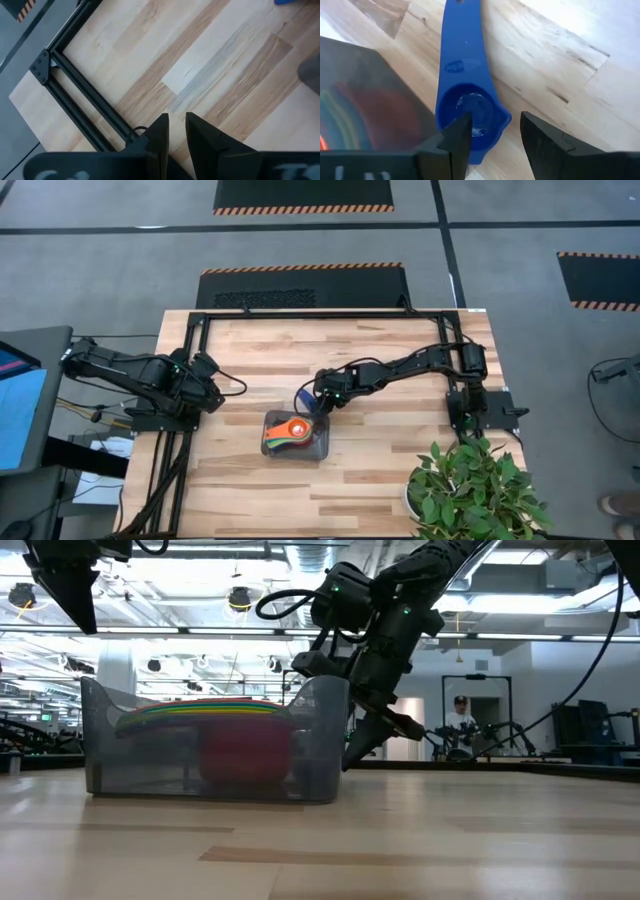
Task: Nest measuring cups in basket
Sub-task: Stack the dark blue measuring cup on top of the orange measuring cup into the bin, then return to Home Position
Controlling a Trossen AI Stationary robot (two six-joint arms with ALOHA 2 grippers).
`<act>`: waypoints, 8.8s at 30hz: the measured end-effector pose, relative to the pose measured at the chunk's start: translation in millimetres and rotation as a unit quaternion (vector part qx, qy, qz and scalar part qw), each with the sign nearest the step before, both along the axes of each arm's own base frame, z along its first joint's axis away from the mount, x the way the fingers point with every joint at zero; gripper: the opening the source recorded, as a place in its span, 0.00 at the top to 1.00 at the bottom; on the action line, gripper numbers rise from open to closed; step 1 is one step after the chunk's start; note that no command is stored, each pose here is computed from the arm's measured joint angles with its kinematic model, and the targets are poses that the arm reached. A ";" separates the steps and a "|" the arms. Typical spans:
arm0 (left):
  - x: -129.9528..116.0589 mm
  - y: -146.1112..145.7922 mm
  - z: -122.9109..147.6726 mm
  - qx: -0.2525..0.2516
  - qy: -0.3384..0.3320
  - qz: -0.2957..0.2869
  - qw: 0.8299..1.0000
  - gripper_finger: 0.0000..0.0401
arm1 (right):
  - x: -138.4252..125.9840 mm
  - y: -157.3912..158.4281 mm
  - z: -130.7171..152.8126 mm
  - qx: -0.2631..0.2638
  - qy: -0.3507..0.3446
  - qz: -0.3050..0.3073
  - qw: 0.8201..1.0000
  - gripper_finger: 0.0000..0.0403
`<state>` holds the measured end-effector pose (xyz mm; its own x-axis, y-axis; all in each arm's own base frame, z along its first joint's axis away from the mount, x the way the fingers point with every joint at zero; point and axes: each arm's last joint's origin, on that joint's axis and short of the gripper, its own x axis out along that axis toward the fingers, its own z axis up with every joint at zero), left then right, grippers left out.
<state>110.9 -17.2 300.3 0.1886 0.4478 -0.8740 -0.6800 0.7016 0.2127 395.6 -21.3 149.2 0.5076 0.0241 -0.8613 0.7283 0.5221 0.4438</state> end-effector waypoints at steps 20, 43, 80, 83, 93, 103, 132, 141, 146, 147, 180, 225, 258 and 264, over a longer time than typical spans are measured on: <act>0.0 0.0 0.0 0.002 0.003 -0.006 1.000 0.86 | 0.2 -1.8 0.1 -0.033 -0.001 0.012 0.999 0.50; 0.1 -0.1 0.1 0.001 0.002 -0.005 1.000 0.86 | 7.3 -2.0 -19.8 -0.016 0.005 0.025 1.000 0.77; 2.2 -0.6 0.2 -0.004 -0.014 0.005 1.000 0.86 | 52.4 27.2 75.2 -0.166 -0.150 0.420 0.879 0.95; 3.1 -0.9 0.3 -0.007 -0.022 0.011 1.000 0.86 | 52.2 33.8 75.1 -0.176 -0.151 0.437 0.869 0.95; 7.1 -2.1 0.8 -0.013 -0.044 0.011 0.999 0.86 | 52.4 34.5 75.1 -0.196 -0.151 0.453 0.857 0.83; 7.1 -2.1 0.9 -0.015 -0.046 0.016 0.999 0.86 | 54.1 37.8 72.7 -0.203 -0.154 0.463 0.849 0.79; 7.4 -2.1 0.8 -0.015 -0.047 0.016 0.999 0.86 | 57.8 37.1 76.0 -0.201 -0.168 0.425 0.866 0.71; 7.3 -2.1 0.9 -0.015 -0.047 0.016 0.999 0.86 | 59.3 36.2 77.5 -0.200 -0.177 0.416 0.869 0.57; 7.3 -2.1 0.9 -0.015 -0.047 0.016 0.999 0.86 | 62.1 26.1 81.7 -0.178 -0.193 0.366 0.893 0.56; 7.3 -2.1 0.8 -0.015 -0.047 0.016 0.999 0.86 | 62.9 22.8 83.8 -0.168 -0.197 0.346 0.902 0.56; 7.0 -3.5 0.1 -0.036 -0.030 -0.007 0.999 0.86 | -77.5 66.5 159.6 -0.132 -0.327 0.462 0.814 0.59; 7.0 -3.5 0.1 -0.035 -0.030 -0.007 0.999 0.86 | -302.6 40.7 24.8 -0.257 -0.567 0.380 0.684 0.63; -6.4 3.7 -19.7 0.001 -0.177 -0.017 0.984 0.86 | -301.5 37.5 23.7 -0.295 -0.558 0.377 0.678 0.63; 1.1 0.4 -44.4 0.054 -0.463 -0.185 0.865 0.86 | -301.5 37.5 23.7 -0.294 -0.558 0.377 0.679 0.65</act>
<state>112.0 -16.8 256.0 0.9339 0.2759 -0.2272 -0.3261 0.9181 -0.2254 94.1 16.1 172.9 0.8862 0.4572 0.0753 -0.4614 0.8856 0.0537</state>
